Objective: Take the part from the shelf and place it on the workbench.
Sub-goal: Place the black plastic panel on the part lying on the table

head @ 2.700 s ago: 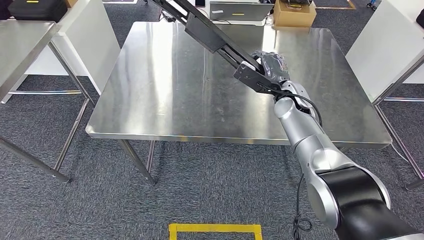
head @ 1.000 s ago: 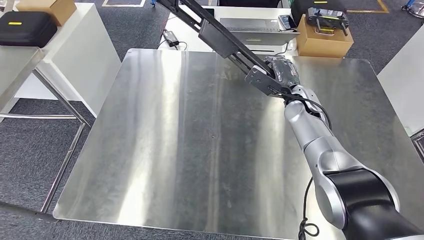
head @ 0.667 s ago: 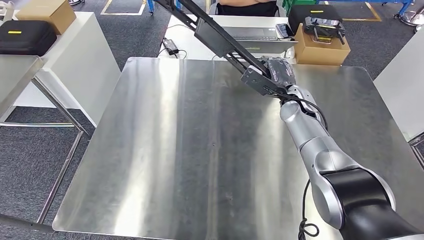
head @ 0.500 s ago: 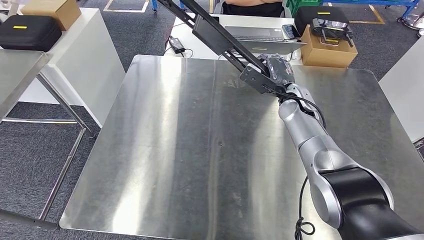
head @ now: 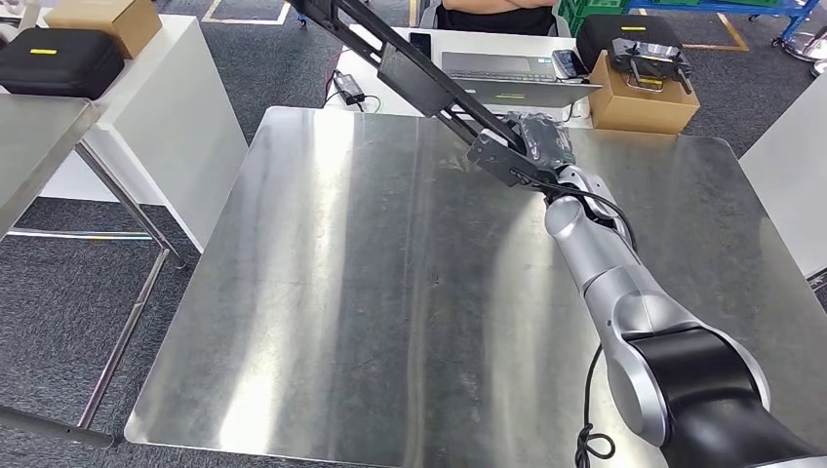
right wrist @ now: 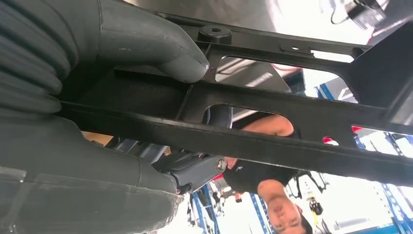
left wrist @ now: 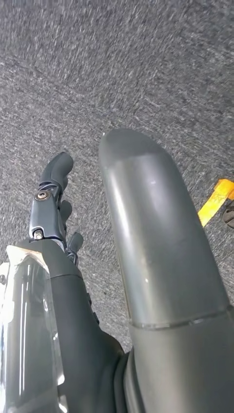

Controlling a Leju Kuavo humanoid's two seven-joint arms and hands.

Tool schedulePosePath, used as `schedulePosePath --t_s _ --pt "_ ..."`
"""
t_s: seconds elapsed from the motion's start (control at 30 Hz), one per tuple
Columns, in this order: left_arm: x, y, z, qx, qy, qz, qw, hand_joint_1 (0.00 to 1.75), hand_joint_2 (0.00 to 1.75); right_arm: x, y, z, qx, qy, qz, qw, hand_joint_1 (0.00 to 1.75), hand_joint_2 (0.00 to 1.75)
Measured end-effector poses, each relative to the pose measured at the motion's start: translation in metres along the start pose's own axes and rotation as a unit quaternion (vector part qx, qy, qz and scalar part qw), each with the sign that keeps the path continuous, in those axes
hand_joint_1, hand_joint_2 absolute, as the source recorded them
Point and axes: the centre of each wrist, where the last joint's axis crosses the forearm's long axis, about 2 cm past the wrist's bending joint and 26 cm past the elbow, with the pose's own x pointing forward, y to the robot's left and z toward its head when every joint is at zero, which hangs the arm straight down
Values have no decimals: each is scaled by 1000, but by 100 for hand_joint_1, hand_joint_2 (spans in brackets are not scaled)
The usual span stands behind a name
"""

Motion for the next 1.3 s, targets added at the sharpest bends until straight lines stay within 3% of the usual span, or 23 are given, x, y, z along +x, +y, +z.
schedulePosePath --t_s 0.57,0.8,0.97,1.13,1.3 --pt "0 0 0 -2 -2 1 1000 0 0 -6 2 4 8 7 3 1000 175 175" --pt "0 0 0 -2 1 1 1000 0 0 -12 14 12 49 22 15 998 175 175" --pt "0 -1 0 -6 1 16 1000 0 0 -19 38 29 134 53 46 989 175 175" --pt "1 -2 0 -13 2 26 1000 0 0 -14 59 36 261 71 112 956 175 175" --pt "1 -2 0 -15 2 27 1000 0 0 -11 68 39 290 71 131 945 175 175"
